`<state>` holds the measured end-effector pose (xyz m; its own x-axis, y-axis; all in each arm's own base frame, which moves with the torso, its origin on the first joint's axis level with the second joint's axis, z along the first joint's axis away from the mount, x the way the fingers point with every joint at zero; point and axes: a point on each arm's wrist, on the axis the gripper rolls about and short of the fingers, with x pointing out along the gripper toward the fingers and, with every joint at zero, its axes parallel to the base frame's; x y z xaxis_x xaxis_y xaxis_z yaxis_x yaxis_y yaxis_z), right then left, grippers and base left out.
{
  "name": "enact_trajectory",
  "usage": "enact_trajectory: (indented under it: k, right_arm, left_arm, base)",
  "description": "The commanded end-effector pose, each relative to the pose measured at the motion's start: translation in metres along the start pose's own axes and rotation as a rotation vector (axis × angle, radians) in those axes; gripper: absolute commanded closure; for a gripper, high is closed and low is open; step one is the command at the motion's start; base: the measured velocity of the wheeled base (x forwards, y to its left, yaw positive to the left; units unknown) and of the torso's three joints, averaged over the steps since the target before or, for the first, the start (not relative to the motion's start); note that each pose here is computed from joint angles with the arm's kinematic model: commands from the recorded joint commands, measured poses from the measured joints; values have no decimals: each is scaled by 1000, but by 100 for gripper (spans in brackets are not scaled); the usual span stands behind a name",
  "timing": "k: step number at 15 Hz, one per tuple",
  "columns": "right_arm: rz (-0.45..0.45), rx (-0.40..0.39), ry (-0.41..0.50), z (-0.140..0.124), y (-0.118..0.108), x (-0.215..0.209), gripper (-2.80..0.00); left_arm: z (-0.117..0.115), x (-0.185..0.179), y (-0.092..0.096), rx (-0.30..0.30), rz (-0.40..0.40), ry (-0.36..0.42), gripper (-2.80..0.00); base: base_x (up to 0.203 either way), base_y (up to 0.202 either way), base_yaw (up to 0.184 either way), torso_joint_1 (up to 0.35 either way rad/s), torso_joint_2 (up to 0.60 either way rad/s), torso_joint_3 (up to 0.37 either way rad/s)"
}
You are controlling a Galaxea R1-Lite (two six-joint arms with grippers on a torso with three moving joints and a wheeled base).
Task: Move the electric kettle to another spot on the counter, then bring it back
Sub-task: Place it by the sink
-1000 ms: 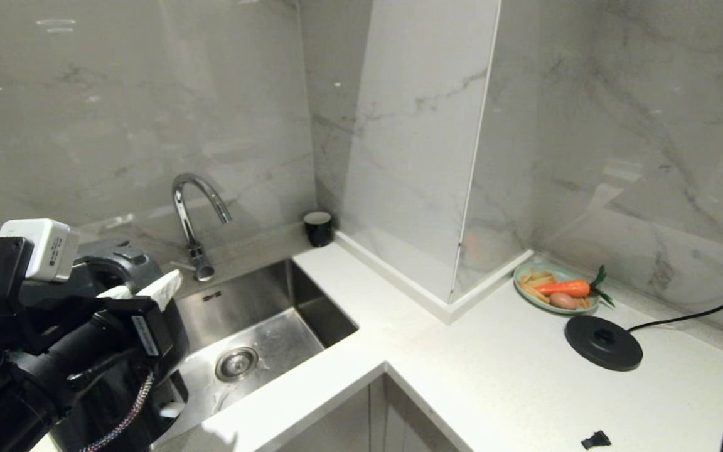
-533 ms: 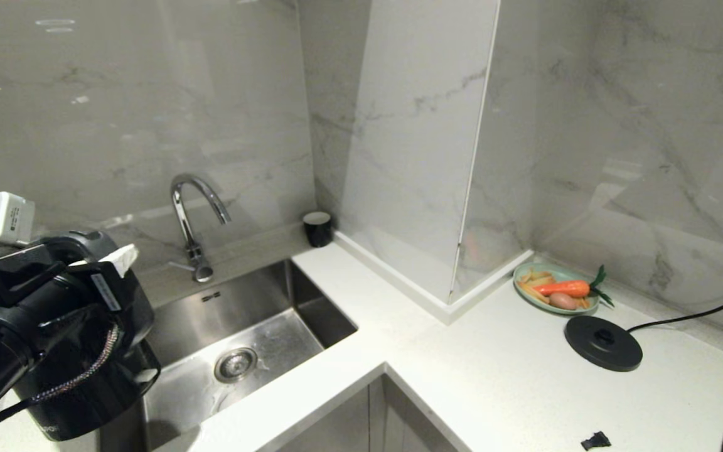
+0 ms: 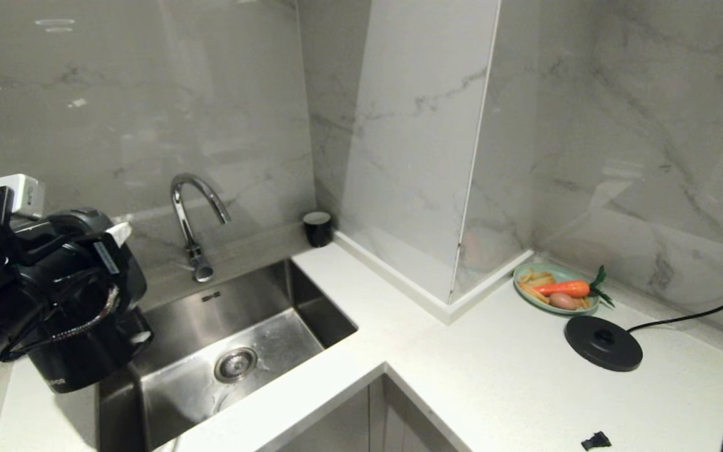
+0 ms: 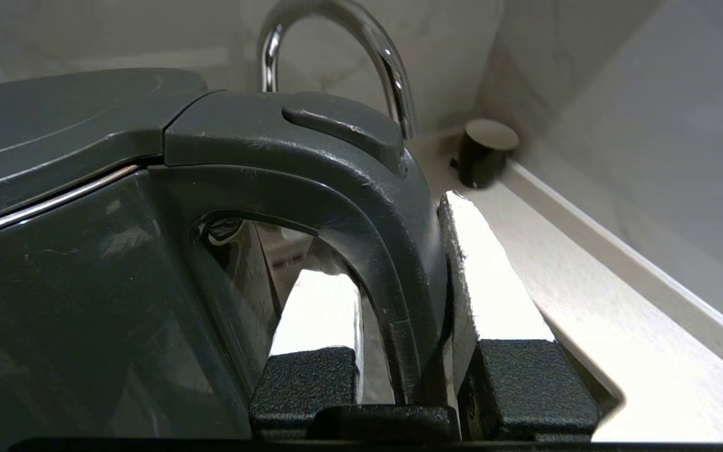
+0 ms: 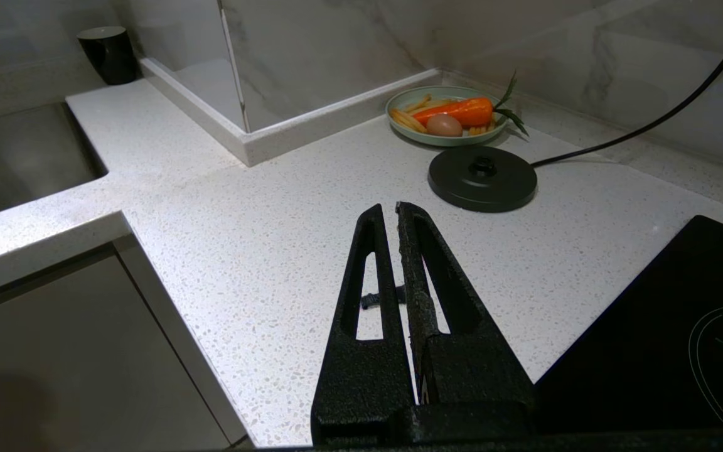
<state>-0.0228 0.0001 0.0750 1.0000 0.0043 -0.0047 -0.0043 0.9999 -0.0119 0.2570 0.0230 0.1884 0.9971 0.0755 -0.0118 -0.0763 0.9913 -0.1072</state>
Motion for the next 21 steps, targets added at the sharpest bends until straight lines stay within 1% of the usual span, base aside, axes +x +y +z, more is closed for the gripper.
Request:
enact_trajectory:
  k: [1,4,8,11,15,17,19,21]
  right_arm:
    - [0,0,0,0,0,0,0]
    - [0,0,0,0,0,0,0]
    - [0,0,0,0,0,0,0]
    - [0,-2,0,0,0,0,0]
    - [0,-2,0,0,0,0,0]
    - [0,0,0,0,0,0,0]
    - [0,-2,0,0,0,0,0]
    - [0,-2,0,0,0,0,0]
  left_arm:
    - [-21,28,20,7,26,47,0]
    - [-29,46,45,9,51,37,0]
    - [-35,47,72,30,66,59,0]
    - [-39,44,75,27,64,77,0]
    - [-51,41,83,25,88,117,0]
    - [-54,42,88,28,99,102,0]
    - [-52,41,85,35,92,69,0]
    - [-52,42,84,35,88,68,0]
  base:
    - [0,0,0,0,0,0]
    - [0,0,0,0,0,0]
    - [0,0,0,0,0,0]
    - [0,0,0,0,0,0]
    - [0,0,0,0,0,0]
    - [0,0,0,0,0,0]
    - [0,0,0,0,0,0]
    - [0,0,0,0,0,0]
